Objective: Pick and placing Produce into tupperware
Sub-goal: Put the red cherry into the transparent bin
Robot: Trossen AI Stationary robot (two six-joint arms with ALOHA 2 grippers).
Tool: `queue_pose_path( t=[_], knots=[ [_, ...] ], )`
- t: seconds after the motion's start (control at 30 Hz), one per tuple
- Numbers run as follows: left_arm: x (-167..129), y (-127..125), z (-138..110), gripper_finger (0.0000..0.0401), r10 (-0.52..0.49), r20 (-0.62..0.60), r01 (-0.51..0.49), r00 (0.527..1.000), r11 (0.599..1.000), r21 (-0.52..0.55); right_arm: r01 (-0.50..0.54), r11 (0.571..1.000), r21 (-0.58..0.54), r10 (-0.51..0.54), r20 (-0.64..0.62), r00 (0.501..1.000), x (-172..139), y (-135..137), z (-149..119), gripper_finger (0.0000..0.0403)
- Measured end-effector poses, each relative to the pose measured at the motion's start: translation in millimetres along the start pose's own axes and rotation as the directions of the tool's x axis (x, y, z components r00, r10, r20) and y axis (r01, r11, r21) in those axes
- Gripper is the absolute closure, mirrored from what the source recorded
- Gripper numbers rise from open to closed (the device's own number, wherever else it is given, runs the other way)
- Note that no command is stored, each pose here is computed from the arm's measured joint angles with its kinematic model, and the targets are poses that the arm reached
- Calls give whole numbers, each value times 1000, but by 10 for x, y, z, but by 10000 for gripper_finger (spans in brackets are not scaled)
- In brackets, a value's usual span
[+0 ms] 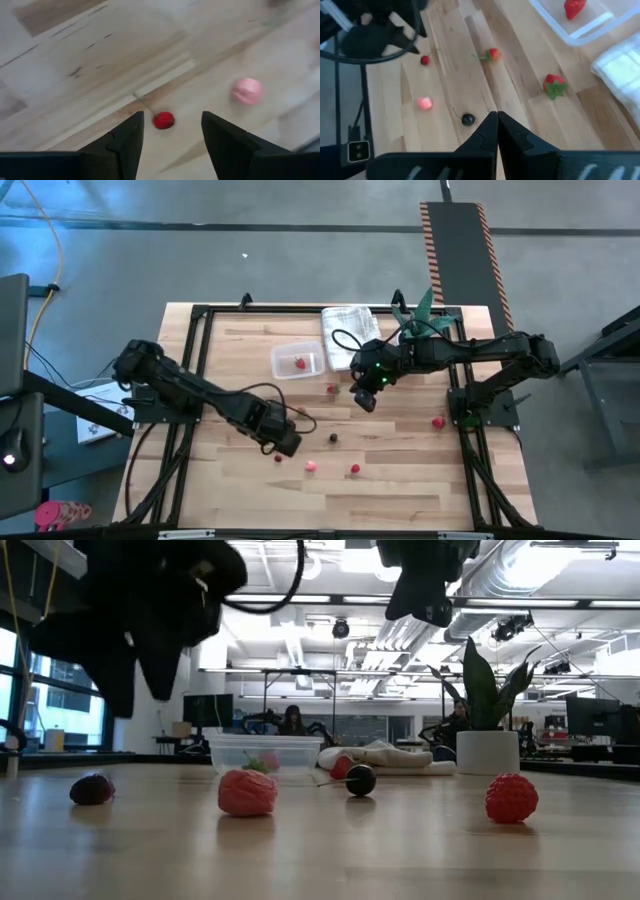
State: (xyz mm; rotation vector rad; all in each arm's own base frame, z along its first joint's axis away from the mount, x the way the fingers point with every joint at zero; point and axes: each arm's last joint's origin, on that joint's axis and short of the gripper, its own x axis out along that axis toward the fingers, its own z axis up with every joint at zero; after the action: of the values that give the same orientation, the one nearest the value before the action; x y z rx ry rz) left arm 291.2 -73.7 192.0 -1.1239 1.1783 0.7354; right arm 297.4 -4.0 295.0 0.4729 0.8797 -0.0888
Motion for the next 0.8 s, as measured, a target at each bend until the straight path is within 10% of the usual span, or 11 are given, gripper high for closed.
queue_pose_path(
  t=[0.8],
  knots=[
    [634, -2, -28, 250, 160, -66, -167, 985, 977, -135, 3, 998, -56, 0, 50, 999, -336, -64, -10, 402]
  ],
)
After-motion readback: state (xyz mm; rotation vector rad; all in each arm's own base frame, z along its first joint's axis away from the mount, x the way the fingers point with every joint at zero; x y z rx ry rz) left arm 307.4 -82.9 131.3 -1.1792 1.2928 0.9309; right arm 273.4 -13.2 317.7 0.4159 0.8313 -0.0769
